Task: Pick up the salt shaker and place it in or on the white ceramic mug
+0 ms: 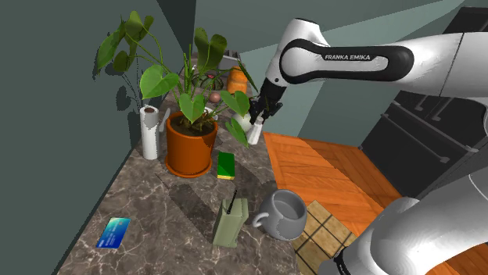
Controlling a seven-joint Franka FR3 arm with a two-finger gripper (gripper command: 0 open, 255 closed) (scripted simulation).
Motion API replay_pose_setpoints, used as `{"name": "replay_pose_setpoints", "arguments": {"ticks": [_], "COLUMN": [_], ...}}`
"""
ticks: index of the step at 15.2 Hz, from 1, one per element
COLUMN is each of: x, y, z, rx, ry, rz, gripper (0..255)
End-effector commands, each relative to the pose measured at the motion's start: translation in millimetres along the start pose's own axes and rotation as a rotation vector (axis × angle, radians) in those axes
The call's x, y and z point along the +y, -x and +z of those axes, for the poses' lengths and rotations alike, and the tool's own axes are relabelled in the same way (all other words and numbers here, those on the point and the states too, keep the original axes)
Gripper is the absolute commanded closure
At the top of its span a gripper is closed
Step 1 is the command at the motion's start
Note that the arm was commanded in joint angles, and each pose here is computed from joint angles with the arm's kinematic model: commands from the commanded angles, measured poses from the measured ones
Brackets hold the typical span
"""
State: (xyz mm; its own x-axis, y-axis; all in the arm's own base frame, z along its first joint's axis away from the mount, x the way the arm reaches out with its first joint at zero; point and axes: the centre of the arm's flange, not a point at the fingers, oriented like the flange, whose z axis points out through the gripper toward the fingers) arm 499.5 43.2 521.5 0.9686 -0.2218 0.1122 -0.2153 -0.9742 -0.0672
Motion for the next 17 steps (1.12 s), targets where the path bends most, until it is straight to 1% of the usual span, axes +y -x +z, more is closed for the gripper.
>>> {"name": "replay_pose_setpoints", "arguments": {"ticks": [1,2,17], "x": [-2,-2,-8], "y": [-2,-2,189], "z": [-10,-13,-64], "rx": [0.0,0.0,0.0], "ry": [0.0,0.0,0.0], "rz": [0.0,0.0,0.0], "gripper": [255,255,255]}}
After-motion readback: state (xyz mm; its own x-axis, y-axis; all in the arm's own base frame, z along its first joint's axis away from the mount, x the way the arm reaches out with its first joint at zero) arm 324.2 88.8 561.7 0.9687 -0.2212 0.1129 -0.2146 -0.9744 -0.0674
